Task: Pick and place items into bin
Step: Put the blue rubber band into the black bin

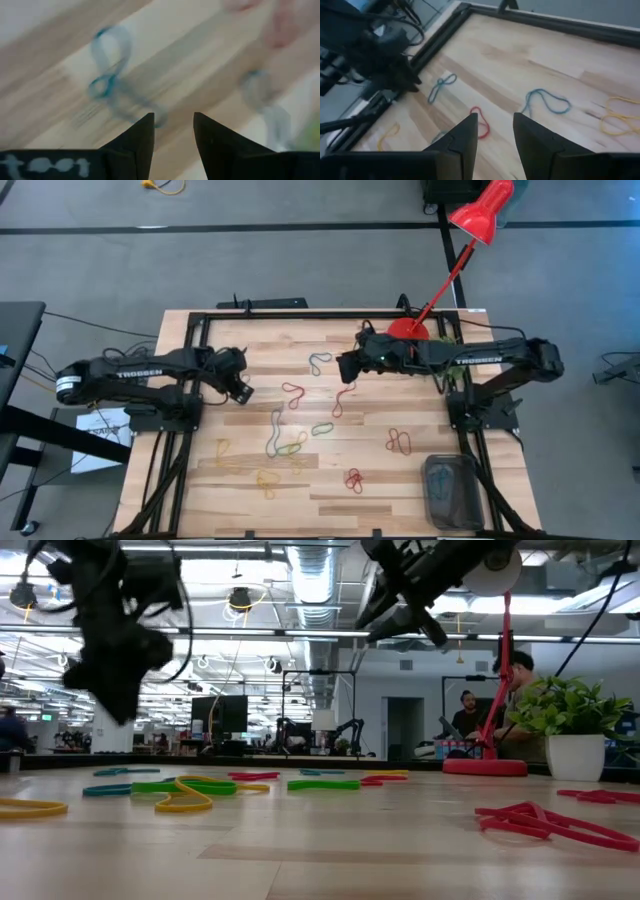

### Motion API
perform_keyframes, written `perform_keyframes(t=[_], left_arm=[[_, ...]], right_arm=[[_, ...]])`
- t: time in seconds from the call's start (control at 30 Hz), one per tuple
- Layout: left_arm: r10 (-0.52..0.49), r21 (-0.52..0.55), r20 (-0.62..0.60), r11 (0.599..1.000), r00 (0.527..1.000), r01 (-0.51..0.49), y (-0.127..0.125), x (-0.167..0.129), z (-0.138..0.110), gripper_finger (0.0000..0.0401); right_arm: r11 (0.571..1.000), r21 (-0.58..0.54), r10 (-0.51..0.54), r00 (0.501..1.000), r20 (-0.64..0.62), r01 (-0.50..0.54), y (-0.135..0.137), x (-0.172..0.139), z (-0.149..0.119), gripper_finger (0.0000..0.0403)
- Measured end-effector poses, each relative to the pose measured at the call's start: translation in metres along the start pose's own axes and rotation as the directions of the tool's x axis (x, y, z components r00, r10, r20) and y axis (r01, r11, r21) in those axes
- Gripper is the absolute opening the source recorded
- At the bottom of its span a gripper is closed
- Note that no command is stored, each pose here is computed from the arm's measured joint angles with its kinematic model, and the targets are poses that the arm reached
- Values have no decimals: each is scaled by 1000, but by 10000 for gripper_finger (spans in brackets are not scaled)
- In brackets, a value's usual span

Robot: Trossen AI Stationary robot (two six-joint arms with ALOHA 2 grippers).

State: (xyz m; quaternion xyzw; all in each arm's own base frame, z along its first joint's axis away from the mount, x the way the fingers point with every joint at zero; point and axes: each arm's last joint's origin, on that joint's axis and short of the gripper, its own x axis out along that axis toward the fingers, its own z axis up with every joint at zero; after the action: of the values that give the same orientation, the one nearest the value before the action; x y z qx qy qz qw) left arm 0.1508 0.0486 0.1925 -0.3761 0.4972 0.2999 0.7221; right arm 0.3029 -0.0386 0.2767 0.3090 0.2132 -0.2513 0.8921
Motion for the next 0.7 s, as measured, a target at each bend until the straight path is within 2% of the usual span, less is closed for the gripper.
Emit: perform_keyframes(t=[0.1,0.23,0.43,0.53,0.7], left_arm=[[70,-65,-16,995,997,-71,13,13,-9,127],[159,-102,30,983,987,-155,23,21,-9,127],[76,-138,145,989,987,-56,25,32,0,127],[91,-153,146,986,985,-68,28,39,1,127],[166,-165,99,975,981,-148,36,52,-6,127]], right_arm=[[1000,4,25,1000,-7,-25,1,4,0,118],[1000,6,31,999,-8,-31,1,6,0,118],[999,6,33,999,-7,-33,1,6,0,118],[999,5,36,999,-8,-36,2,6,-1,118],[999,4,39,999,-11,-39,2,6,-1,118]])
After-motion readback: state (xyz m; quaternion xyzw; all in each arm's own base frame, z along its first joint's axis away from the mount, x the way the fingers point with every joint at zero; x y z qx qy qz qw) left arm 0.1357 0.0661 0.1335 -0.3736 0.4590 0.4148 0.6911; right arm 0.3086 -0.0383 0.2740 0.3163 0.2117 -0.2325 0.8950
